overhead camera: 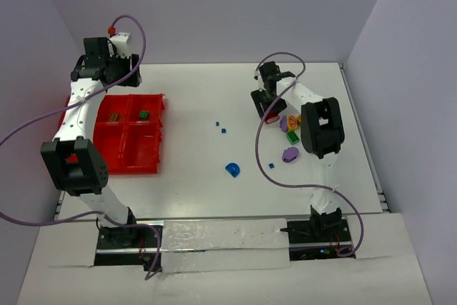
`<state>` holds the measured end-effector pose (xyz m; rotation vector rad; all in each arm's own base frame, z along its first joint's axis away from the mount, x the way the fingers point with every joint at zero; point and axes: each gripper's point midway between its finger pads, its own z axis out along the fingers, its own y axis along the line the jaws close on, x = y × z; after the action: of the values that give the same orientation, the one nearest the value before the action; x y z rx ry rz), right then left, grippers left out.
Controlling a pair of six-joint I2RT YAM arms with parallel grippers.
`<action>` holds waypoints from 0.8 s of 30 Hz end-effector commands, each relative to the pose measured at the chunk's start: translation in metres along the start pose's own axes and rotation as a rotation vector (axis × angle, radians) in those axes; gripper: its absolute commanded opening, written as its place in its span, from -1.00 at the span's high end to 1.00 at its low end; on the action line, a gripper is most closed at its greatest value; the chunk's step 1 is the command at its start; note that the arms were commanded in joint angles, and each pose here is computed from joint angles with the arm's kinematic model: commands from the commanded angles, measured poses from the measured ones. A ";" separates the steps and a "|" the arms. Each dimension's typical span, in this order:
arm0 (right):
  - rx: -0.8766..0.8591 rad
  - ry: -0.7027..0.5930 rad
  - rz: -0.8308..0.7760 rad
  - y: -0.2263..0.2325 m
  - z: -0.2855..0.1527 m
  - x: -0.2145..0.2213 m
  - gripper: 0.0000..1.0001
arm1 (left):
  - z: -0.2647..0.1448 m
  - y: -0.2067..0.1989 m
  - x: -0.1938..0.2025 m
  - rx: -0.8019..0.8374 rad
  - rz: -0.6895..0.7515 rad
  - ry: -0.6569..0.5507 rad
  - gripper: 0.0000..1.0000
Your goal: Sort the legos into containers by color
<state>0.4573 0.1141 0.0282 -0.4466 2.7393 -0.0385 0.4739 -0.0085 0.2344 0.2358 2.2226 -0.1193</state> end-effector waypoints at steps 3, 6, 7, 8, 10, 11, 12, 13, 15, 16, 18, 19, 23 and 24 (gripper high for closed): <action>-0.208 -0.064 0.107 0.034 -0.045 -0.025 0.89 | -0.031 -0.054 -0.026 0.250 -0.012 -0.179 -0.39; -0.377 -0.124 0.190 0.062 -0.078 -0.044 1.00 | -0.042 -0.086 -0.011 0.402 -0.021 -0.215 -0.41; -0.436 -0.143 0.214 0.072 -0.088 -0.050 1.00 | -0.047 -0.097 -0.009 0.448 -0.011 -0.239 -0.42; -0.486 -0.157 0.234 0.079 -0.095 -0.055 1.00 | -0.047 -0.105 -0.005 0.482 -0.006 -0.248 -0.42; -0.677 -0.196 0.302 0.105 -0.119 -0.070 1.00 | -0.057 -0.141 -0.004 0.604 0.043 -0.303 -0.44; -0.791 -0.194 0.302 0.119 -0.134 -0.071 1.00 | -0.060 -0.156 0.004 0.668 0.021 -0.282 -0.44; -0.803 -0.202 0.329 0.121 -0.133 -0.074 1.00 | -0.057 -0.157 0.007 0.671 0.023 -0.286 -0.44; -0.943 -0.192 0.324 0.136 -0.153 -0.074 1.00 | -0.062 -0.172 0.010 0.737 0.014 -0.280 -0.45; -1.145 -0.185 0.393 0.156 -0.177 -0.083 1.00 | -0.065 -0.194 0.015 0.804 0.024 -0.289 -0.45; -1.204 -0.178 0.405 0.160 -0.186 -0.084 1.00 | -0.065 -0.201 0.015 0.819 0.030 -0.292 -0.45; -1.330 -0.155 0.439 0.167 -0.206 -0.084 1.00 | -0.067 -0.221 0.018 0.868 0.017 -0.266 -0.45; -1.372 -0.162 0.474 0.168 -0.211 -0.089 1.00 | -0.068 -0.224 0.017 0.881 0.013 -0.265 -0.45; -1.599 -0.130 0.568 0.172 -0.246 -0.087 1.00 | -0.073 -0.252 0.011 0.940 0.045 -0.280 -0.45; -1.625 -0.123 0.567 0.174 -0.253 -0.085 1.00 | -0.074 -0.256 0.008 0.948 0.046 -0.285 -0.45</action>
<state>0.4189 0.2944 0.1924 0.1579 2.2736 1.8773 0.3568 -0.2226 0.2421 0.6607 1.8589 -1.0516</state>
